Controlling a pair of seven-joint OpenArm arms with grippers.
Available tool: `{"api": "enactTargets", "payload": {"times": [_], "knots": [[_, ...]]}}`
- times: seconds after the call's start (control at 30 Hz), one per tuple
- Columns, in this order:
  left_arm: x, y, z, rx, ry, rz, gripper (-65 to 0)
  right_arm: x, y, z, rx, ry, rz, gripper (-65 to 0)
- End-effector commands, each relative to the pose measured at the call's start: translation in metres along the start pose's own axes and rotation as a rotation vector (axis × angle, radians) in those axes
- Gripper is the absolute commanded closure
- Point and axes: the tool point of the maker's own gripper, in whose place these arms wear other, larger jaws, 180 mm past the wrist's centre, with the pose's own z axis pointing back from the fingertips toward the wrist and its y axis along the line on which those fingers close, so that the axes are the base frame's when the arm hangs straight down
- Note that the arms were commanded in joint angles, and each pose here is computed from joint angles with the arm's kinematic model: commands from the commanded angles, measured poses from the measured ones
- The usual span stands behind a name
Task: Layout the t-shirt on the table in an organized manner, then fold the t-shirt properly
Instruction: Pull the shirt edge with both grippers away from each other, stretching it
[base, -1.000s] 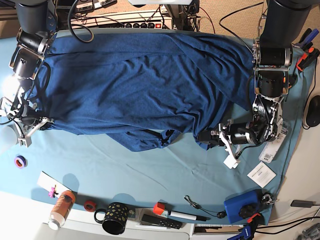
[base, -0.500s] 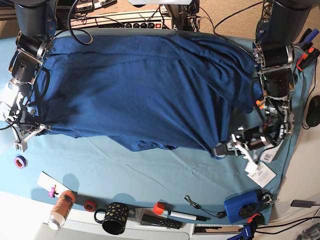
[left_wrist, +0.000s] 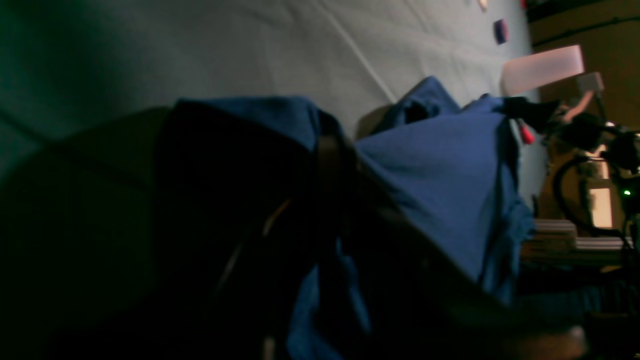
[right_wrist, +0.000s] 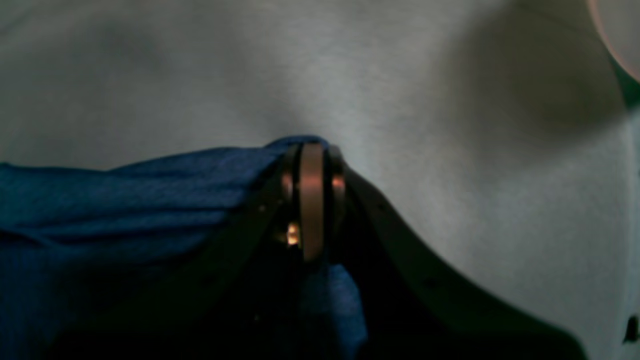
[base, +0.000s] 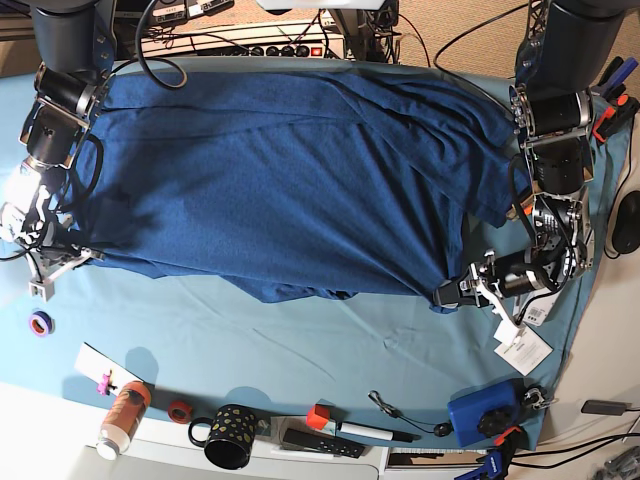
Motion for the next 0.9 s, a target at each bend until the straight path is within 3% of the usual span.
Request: {"api": "enactTargets", "payload": {"times": [0.0,0.13,0.57,0.7,0.87], "knots": [[0.030,-0.007,0.006,-0.009,-0.072,-0.042,0.0,0.026,-0.015,0.011,-0.041,-0.064,-0.011,0.0],[0.031,0.002,0.006,0.040,-0.076,-0.040,0.0,0.023,-0.024,0.011,-0.091,-0.051,-0.011,0.0],[0.035,-0.005,0.006,0.002,-0.097,-0.050,0.0,0.016,-0.026,0.010,-0.101,-0.032,-0.015,0.0],[0.032,-0.014,0.007,-0.052,-0.080,-0.017,0.0,0.019,-0.014,0.009,-0.035,-0.048,-0.010,0.0],[0.036,-0.010,0.016,-0.052,-0.097,-0.009,0.0,0.028,0.008,0.017,0.078,-0.077,0.015,0.0]]}}
